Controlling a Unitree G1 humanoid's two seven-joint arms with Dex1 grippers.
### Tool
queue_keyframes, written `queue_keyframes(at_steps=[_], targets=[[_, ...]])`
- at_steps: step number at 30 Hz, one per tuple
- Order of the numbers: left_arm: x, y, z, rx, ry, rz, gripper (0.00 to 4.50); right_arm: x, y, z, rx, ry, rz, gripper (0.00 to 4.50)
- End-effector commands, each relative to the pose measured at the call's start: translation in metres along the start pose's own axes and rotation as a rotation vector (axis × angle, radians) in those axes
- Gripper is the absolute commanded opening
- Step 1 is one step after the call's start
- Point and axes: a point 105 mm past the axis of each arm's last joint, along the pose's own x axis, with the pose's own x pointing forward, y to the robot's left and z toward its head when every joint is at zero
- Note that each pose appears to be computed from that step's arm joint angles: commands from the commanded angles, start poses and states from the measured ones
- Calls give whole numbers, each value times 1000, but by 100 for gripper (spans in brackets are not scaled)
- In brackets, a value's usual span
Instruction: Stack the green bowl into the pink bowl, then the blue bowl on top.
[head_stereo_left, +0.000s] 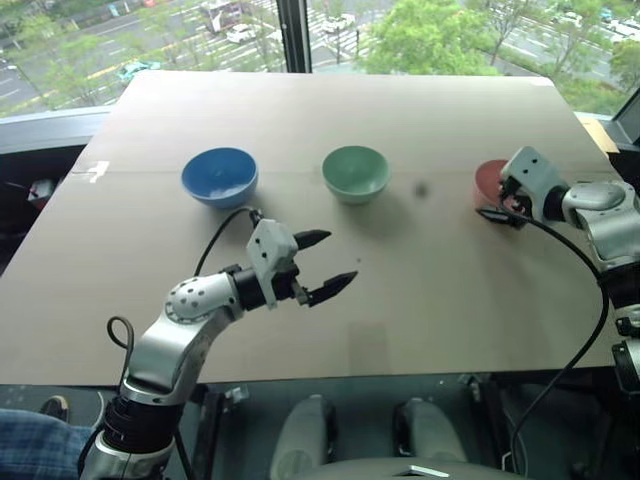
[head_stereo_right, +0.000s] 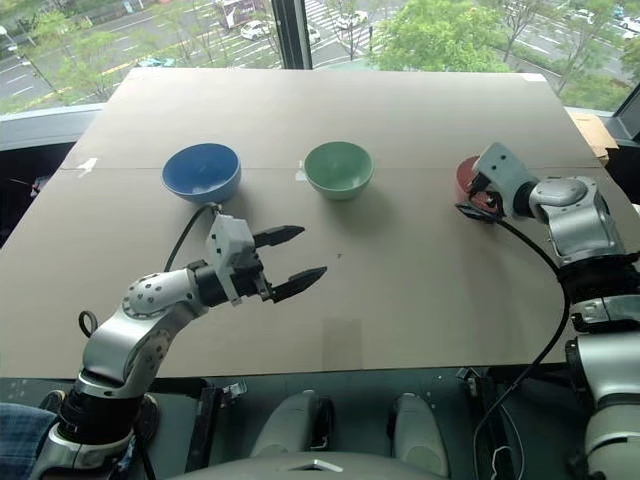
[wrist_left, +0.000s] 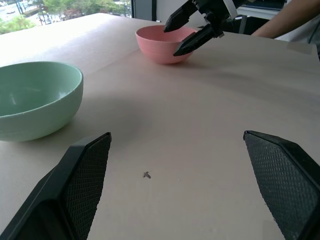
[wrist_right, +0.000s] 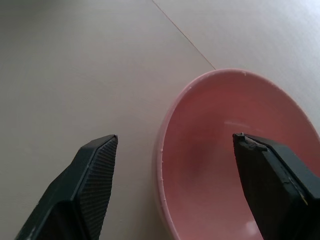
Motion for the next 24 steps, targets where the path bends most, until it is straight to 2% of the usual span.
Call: queue_keyframes(at_steps=[1, 4, 7, 10, 11, 16, 19, 24], targets=[[-2, -6, 10, 44, -22, -36, 450, 3, -11, 0, -27, 25, -15, 362], [-6, -7, 9, 48, -19, -36, 450, 11, -9, -2, -22, 34, 1, 269], [-8, -7, 10, 47, -27, -28, 450, 16, -5, -2, -35, 35, 21, 127], [-9, -7, 13, 43, -45, -19, 450, 18, -3, -5, -41, 37, 30, 13], [-9, -6, 13, 41, -51, -14, 450, 19, -2, -6, -42, 37, 32, 1], [-9, -5, 18, 45, -71, -3, 450, 18, -1, -7, -62, 37, 41, 1], [-10, 1, 27, 23, -134, 32, 450, 15, 8, 5, -151, 10, 92, 1], [-27, 18, 23, 14, -159, 119, 450, 2, 71, 54, -243, -127, 284, 1]])
